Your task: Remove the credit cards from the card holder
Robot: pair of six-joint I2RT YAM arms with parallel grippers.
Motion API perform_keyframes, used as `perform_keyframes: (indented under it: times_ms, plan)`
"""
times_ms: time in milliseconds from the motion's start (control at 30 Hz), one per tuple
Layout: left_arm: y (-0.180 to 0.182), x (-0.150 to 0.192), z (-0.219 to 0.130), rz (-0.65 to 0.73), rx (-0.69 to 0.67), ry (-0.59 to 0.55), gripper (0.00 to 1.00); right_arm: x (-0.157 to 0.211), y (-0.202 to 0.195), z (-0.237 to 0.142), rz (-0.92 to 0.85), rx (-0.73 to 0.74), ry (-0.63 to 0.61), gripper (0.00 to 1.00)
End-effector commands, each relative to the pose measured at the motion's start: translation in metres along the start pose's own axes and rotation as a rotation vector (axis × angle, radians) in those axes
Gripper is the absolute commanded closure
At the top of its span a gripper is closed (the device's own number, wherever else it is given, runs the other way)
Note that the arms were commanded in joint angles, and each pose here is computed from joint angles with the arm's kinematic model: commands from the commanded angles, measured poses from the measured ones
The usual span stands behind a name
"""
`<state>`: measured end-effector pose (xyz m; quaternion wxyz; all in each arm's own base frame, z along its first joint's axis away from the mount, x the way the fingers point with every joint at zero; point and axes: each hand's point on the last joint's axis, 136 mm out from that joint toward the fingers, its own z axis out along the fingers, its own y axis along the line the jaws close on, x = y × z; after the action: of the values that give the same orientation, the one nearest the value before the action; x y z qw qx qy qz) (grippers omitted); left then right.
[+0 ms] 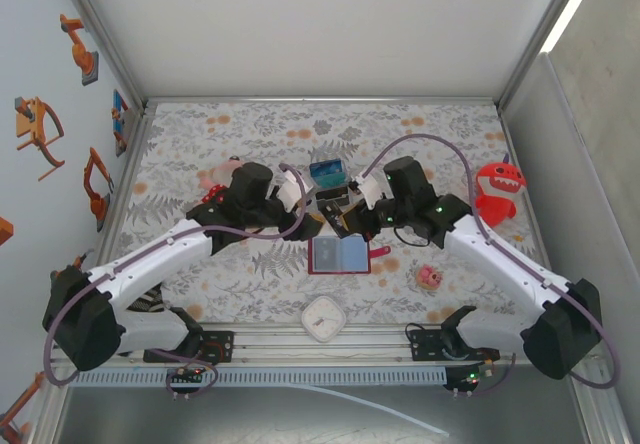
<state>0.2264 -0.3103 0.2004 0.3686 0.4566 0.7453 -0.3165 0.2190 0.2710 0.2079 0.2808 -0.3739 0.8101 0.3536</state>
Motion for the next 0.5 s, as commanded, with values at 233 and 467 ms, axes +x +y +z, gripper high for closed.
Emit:
perform_keyframes:
  times_ms: [233, 467]
  plan:
    - [-0.035, -0.015, 0.003, 0.098, 0.266, 0.025, 0.62, -0.002, 0.025, -0.002, -0.132, -0.123, 0.072, 1.00]
    - [-0.041, -0.012, 0.003, 0.098, 0.310, 0.037, 0.99, -0.005, 0.023, -0.002, -0.146, -0.111, 0.071, 1.00]
